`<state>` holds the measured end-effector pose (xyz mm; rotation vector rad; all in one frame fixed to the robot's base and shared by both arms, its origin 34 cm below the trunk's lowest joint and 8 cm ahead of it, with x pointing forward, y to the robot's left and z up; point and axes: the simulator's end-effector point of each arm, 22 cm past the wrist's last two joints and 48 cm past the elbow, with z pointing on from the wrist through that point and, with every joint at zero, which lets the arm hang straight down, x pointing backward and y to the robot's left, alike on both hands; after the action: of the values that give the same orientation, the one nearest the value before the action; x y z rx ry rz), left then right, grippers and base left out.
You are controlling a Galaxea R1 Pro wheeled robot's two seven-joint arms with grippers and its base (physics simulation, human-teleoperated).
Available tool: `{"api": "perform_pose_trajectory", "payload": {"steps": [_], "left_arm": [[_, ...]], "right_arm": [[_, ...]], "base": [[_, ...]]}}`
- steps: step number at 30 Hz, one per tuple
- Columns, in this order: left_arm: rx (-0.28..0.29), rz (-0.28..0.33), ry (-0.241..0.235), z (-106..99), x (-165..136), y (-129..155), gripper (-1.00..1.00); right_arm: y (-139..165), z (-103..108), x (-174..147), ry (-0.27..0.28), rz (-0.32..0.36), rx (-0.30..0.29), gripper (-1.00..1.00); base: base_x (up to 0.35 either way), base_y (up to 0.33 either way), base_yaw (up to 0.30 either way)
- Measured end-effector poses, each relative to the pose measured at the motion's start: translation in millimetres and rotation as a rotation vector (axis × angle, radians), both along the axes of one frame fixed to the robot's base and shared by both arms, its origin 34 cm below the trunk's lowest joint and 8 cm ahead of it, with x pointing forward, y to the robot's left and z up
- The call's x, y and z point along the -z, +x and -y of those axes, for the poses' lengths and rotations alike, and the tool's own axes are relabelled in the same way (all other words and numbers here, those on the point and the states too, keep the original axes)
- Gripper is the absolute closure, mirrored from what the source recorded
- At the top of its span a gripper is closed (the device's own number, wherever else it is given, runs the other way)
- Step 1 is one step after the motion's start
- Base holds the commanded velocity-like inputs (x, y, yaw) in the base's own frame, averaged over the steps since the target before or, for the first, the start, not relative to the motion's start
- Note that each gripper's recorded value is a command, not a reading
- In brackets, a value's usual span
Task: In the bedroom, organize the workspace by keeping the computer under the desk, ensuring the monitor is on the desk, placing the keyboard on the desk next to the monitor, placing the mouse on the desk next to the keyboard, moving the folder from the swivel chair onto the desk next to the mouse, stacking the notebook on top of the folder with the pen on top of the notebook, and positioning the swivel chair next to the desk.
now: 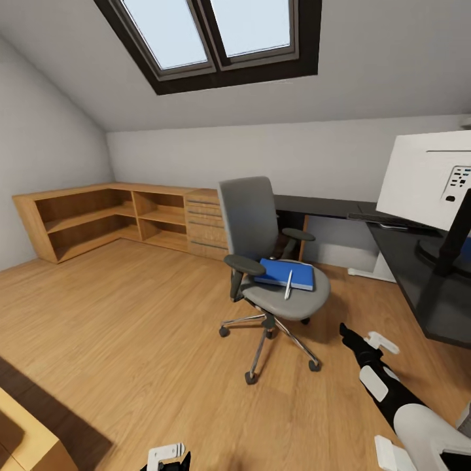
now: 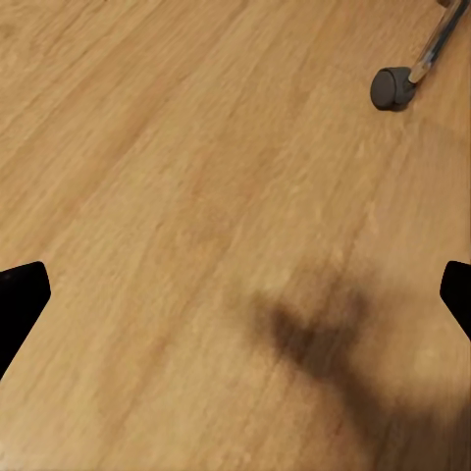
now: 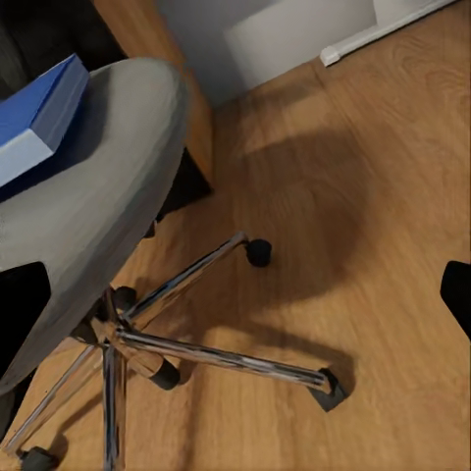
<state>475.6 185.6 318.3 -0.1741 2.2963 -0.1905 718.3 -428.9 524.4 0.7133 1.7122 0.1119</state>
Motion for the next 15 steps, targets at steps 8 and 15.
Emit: {"api": "perform_pose_trajectory", "payload": {"steps": [8,15], "left_arm": [[-0.01,0.065,0.007,-3.1,-8.5,6.6,-1.0],[-0.003,0.095,0.014,0.2,-8.3,4.2,-1.0]], "right_arm": [[3.3,-10.5,-6.1,0.001,0.038,-0.009,-1.0],[4.1,-12.3,-8.0,-0.003,0.048,-0.014,-1.0]], "base": [[0.249,0.0,0.0],[0.328,0.0,0.0]]}}
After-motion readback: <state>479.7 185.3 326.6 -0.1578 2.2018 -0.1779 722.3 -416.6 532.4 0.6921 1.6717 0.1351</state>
